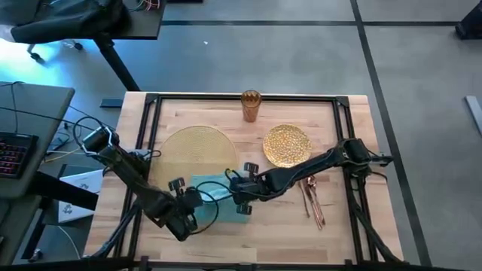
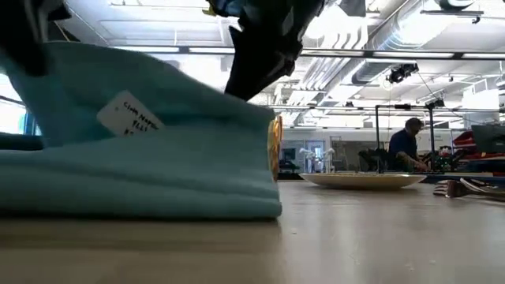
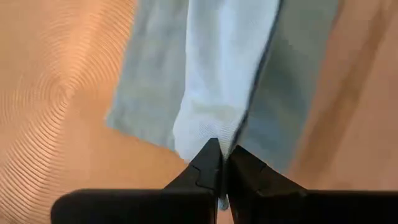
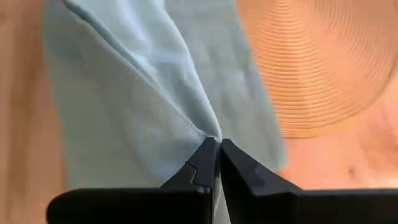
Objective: Set table place
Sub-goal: Fold the blue table napkin
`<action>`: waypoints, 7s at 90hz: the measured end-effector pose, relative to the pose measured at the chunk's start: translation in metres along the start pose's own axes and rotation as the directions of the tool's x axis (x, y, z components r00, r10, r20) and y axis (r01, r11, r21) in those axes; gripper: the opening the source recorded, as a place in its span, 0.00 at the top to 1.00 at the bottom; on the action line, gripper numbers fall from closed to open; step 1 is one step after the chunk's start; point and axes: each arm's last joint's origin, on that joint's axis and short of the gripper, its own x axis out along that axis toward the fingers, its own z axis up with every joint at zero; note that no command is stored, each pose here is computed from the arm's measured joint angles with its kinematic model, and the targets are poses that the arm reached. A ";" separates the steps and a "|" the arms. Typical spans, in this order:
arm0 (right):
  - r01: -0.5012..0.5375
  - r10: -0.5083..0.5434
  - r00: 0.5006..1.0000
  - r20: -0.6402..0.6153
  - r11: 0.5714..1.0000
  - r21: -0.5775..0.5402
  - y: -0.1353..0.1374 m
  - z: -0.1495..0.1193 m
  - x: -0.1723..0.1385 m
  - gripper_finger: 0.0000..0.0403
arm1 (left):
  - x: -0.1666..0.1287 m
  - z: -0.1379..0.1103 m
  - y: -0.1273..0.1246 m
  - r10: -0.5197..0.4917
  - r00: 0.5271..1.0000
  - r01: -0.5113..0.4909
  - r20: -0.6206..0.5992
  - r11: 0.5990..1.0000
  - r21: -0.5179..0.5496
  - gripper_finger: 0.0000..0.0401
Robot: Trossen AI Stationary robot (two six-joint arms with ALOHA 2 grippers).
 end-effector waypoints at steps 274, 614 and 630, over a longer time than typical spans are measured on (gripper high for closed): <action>-0.332 0.329 0.943 -0.050 0.940 -0.076 0.056 -0.054 0.024 0.64 | 0.049 -0.014 -0.003 -0.114 0.988 0.115 -0.107 0.993 0.002 1.00; -0.055 0.133 0.983 -0.128 0.872 0.486 -0.034 0.026 -0.019 1.00 | -0.012 0.031 0.037 -0.014 0.989 -0.009 -0.145 0.987 -0.158 1.00; 0.036 0.063 0.980 -0.188 0.875 0.482 -0.040 0.013 0.007 1.00 | 0.027 0.015 0.048 0.113 0.985 -0.131 -0.130 0.982 -0.138 1.00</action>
